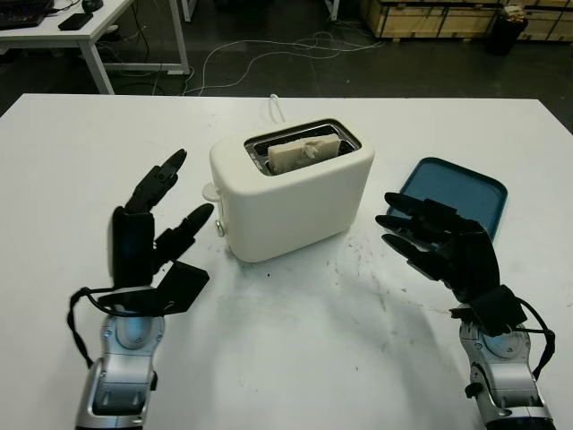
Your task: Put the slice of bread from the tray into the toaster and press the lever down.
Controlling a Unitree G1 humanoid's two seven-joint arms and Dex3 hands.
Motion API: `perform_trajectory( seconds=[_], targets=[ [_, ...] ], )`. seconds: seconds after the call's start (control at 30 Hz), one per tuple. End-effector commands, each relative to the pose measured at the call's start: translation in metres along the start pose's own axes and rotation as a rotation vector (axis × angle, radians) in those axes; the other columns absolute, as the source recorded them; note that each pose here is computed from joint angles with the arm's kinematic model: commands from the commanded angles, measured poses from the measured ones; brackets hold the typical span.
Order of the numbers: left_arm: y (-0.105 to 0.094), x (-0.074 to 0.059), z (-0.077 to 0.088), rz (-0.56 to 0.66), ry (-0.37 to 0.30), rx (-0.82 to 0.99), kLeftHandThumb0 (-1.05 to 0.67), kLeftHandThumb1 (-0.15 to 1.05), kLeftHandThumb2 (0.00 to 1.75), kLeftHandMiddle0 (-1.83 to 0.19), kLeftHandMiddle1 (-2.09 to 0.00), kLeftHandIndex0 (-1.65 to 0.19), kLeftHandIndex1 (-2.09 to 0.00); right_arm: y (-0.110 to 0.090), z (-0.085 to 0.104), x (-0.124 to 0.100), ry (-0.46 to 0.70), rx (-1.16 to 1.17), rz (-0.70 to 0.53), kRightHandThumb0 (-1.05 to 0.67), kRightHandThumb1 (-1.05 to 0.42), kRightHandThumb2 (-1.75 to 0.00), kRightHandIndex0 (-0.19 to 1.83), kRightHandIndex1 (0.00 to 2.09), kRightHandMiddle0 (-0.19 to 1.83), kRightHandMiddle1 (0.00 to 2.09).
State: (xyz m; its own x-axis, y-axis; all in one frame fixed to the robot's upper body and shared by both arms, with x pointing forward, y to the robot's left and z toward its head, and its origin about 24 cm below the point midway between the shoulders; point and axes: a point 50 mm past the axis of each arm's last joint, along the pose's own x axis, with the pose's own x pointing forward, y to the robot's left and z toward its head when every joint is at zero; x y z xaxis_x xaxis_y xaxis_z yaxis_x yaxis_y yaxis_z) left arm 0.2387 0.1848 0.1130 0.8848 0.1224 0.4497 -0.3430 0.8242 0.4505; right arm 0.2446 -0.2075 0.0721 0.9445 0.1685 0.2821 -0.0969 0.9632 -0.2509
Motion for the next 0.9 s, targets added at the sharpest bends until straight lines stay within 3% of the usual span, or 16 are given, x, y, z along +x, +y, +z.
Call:
perform_trajectory(
  seconds=[0.0,0.57,0.77,0.87],
  targets=[
    [0.009,0.006,0.004,0.001,-0.071,0.053,-0.38,0.87,0.0,-0.68,-0.63,-0.77,-0.16,0.0,0.003,0.003,-0.006,0.004,-0.007,-0.18,-0.91,0.0,0.92,0.1,0.85,0.01],
    [0.053,0.046,0.016,-0.185,-0.26,0.395,-0.21,0.83,0.0,-0.92,-0.8,-1.1,-0.2,0.006,-0.001,0.011,-0.02,0.021,-0.021,-0.19,-0.89,0.0,0.96,0.08,0.87,0.01],
    [0.055,0.061,0.023,-0.292,-0.283,0.493,-0.21,0.82,0.01,-0.88,-1.02,-1.17,-0.13,0.008,-0.001,0.009,-0.012,0.016,-0.021,-0.22,-0.89,0.0,0.98,0.08,0.87,0.01],
    [0.054,0.068,0.026,-0.336,-0.298,0.552,-0.24,0.83,0.0,-0.94,-0.89,-1.2,-0.09,0.008,-0.002,0.009,0.001,0.012,-0.014,-0.22,-0.89,0.0,0.98,0.08,0.87,0.01]
  ],
)
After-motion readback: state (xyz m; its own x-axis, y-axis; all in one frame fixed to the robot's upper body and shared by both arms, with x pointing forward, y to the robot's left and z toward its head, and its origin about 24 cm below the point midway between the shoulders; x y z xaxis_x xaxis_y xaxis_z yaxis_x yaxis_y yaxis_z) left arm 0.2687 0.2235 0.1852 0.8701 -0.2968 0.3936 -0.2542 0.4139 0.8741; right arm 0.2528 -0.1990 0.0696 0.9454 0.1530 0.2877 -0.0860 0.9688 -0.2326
